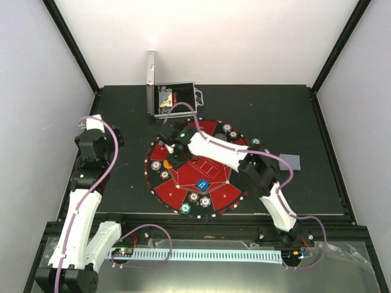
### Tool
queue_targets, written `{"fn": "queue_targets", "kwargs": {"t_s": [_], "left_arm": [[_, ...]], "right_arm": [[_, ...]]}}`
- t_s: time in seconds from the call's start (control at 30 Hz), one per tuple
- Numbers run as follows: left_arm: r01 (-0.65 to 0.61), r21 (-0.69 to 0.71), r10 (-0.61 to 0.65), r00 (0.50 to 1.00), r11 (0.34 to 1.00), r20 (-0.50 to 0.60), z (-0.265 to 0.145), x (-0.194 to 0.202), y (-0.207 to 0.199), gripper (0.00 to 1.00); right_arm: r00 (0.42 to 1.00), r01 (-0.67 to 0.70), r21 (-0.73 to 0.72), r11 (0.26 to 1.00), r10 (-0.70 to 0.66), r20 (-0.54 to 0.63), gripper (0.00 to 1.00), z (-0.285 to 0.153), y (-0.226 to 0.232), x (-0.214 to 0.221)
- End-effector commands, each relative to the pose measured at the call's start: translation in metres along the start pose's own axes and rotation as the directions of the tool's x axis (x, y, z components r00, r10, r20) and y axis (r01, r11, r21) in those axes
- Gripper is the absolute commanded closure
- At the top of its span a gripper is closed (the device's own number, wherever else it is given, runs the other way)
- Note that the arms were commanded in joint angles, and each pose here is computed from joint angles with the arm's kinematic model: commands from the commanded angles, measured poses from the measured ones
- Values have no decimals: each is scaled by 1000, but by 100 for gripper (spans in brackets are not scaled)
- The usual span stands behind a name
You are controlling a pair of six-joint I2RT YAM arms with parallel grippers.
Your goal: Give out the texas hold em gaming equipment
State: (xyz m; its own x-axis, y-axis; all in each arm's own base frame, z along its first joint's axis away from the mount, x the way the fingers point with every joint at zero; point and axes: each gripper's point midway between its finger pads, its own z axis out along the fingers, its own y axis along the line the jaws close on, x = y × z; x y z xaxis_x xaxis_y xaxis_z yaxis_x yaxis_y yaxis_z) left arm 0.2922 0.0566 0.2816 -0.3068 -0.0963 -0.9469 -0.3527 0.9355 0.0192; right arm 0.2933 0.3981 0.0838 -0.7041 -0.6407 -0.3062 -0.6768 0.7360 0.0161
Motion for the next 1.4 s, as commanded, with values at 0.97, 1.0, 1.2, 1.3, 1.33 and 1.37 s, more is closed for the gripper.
{"fn": "queue_targets", "kwargs": {"t_s": [0.97,1.0,1.2,1.3,1.33,1.37], "left_arm": [[16,-63,-16,1000,998,10,-3,-9,13,1],[16,-61,-15,1000,998,10,-3,-9,13,1],[13,-57,-13,1000,998,8,-3,-9,12,1],[13,-58,-13,1000,998,9,-3,-9,12,1],[13,-57,-12,1000,998,9,-3,-9,12,1],[13,-58,-13,1000,998,9,-3,-9,12,1]], "right_arm": [[972,227,-141,964,-233,-31,57,56,130,-17],[971,230,-143,963,-236,-30,57,57,131,-17],[970,235,-145,961,-241,-25,57,59,132,-18],[969,239,-148,960,-246,-27,55,61,133,-18],[968,242,-148,959,-248,-29,54,62,133,-17],[968,242,-148,959,-249,-31,53,62,132,-17]]}}
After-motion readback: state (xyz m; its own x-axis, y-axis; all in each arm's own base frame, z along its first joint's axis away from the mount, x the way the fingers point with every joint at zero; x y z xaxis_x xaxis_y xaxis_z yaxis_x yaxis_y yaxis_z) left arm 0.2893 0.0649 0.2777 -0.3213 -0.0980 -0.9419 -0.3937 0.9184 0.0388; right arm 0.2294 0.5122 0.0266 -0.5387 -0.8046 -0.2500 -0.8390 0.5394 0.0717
